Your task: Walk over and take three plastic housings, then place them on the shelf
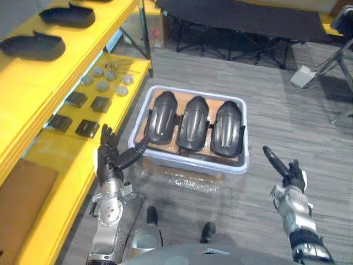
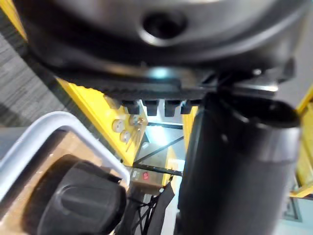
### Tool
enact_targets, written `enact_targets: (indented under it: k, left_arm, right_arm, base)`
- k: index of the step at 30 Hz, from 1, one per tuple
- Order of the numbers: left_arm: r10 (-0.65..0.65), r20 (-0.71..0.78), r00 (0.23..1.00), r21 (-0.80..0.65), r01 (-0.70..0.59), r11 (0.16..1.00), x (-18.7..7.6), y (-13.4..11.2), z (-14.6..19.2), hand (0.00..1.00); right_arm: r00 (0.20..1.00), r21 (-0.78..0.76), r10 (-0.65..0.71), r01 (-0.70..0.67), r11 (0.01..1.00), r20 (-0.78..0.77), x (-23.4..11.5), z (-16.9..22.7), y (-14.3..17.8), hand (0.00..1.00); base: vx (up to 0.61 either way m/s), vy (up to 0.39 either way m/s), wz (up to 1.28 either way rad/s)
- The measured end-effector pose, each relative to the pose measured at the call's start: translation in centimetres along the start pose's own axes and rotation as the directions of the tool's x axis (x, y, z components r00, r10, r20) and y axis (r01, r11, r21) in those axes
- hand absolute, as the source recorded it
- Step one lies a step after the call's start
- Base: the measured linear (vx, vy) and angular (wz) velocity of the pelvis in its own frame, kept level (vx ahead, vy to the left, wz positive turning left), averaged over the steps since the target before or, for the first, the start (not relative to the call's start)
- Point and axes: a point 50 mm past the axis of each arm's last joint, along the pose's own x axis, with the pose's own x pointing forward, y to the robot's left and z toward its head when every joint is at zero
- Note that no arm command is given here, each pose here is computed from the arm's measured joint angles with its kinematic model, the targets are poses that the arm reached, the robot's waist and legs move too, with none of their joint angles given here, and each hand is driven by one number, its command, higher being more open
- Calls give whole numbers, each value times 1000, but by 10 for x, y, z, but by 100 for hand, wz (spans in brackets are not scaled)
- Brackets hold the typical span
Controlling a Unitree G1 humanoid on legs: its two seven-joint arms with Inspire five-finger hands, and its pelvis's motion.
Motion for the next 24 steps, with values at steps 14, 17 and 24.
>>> enact_targets:
  k: [14,17,24]
  left_arm:
    - [-164,-82,983,24,167,986,8,-30,-19,100]
    - [-189,-125,974,12,192,981,4,-34,-28,100]
    - [-217,-196,956,10,223,975,4,-42,-42,100]
  right_arm:
    - [953,-107,-22,56,993,301,40,177,1,100]
    - [965,-152,-53,95,984,256,43,186,-5,100]
    - [971,-242,-119,169,955,210,42,214,-21,100]
  base:
    - [-57,43,13]
    - [19,5,8]
    - [0,-2,3]
